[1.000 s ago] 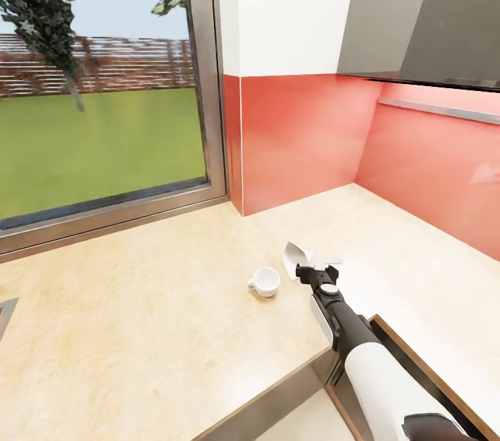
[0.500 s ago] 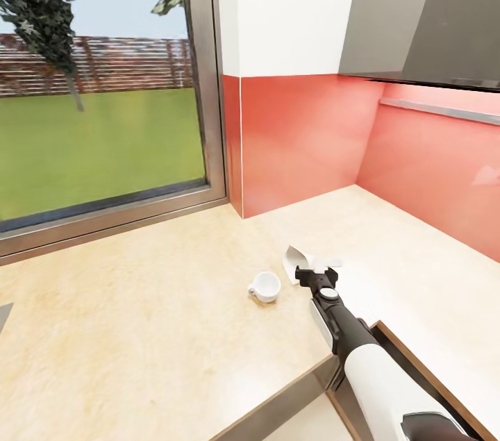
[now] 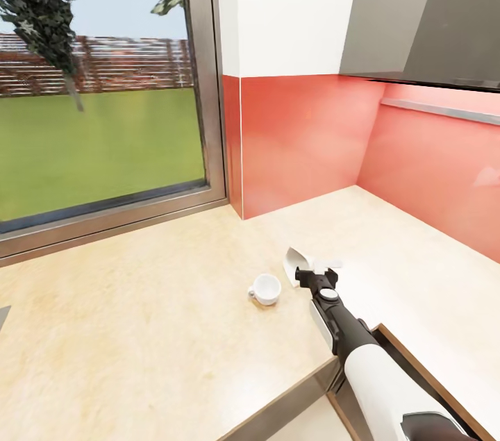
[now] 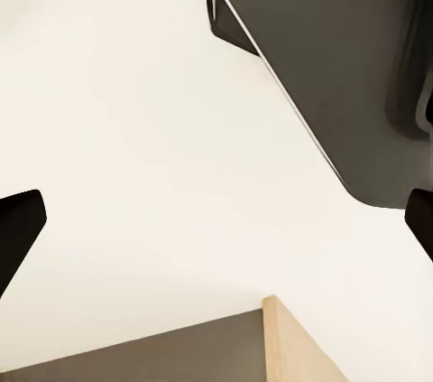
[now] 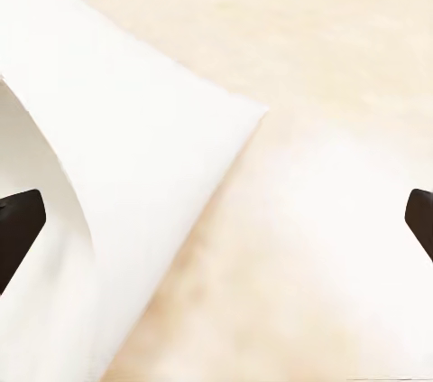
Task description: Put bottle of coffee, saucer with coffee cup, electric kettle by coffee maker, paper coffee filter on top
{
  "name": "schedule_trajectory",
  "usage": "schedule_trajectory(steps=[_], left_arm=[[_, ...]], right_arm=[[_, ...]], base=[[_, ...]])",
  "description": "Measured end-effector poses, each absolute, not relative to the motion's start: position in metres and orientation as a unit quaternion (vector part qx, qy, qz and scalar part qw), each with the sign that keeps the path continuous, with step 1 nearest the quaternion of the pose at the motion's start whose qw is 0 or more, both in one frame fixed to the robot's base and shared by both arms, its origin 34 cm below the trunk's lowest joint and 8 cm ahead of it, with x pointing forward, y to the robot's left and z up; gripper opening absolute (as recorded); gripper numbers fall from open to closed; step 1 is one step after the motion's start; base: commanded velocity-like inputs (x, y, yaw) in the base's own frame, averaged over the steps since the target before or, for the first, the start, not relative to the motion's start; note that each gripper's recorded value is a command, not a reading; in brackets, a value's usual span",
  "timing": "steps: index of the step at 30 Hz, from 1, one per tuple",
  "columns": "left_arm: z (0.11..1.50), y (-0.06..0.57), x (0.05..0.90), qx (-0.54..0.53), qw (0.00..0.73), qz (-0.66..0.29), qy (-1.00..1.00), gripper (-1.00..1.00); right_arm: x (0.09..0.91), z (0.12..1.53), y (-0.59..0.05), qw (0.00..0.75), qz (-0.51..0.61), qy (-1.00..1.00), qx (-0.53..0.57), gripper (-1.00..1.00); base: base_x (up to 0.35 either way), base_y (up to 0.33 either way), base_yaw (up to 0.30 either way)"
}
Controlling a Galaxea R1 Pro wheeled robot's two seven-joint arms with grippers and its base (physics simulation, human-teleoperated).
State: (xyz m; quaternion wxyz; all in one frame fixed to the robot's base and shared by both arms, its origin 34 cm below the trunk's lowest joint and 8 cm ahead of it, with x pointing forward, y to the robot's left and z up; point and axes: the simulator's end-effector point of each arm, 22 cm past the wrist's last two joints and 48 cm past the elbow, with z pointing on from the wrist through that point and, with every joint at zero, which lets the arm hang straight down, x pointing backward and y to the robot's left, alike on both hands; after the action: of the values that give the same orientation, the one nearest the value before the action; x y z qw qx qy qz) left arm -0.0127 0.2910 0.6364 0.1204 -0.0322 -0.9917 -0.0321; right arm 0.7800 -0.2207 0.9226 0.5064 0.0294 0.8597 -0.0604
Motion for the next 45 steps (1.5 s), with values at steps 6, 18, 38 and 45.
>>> schedule_trajectory(steps=[6,18,38,45], left_arm=[[0.6364,0.291,-0.0127,-0.032,0.12,-0.032,-0.992,1.0],[0.6365,0.2906,-0.0131,-0.032,0.121,-0.032,-0.992,1.0],[0.6366,0.2909,-0.0133,-0.032,0.121,-0.032,-0.992,1.0],[0.6365,0.2909,-0.0129,-0.032,0.121,-0.032,-0.992,1.0]], right_arm=[[0.7786,0.9197,-0.2206,0.504,-0.061,0.861,0.029,1.0],[0.7788,0.9203,-0.2207,0.504,-0.062,0.861,0.025,-1.0],[0.7794,0.9214,-0.2209,0.505,-0.062,0.86,0.025,-1.0],[0.7803,0.9231,-0.2194,0.506,-0.06,0.86,0.027,-1.0]], base=[[0.005,0.0,0.0],[0.0,0.0,0.0],[0.0,0.0,0.0],[0.0,0.0,0.0]])
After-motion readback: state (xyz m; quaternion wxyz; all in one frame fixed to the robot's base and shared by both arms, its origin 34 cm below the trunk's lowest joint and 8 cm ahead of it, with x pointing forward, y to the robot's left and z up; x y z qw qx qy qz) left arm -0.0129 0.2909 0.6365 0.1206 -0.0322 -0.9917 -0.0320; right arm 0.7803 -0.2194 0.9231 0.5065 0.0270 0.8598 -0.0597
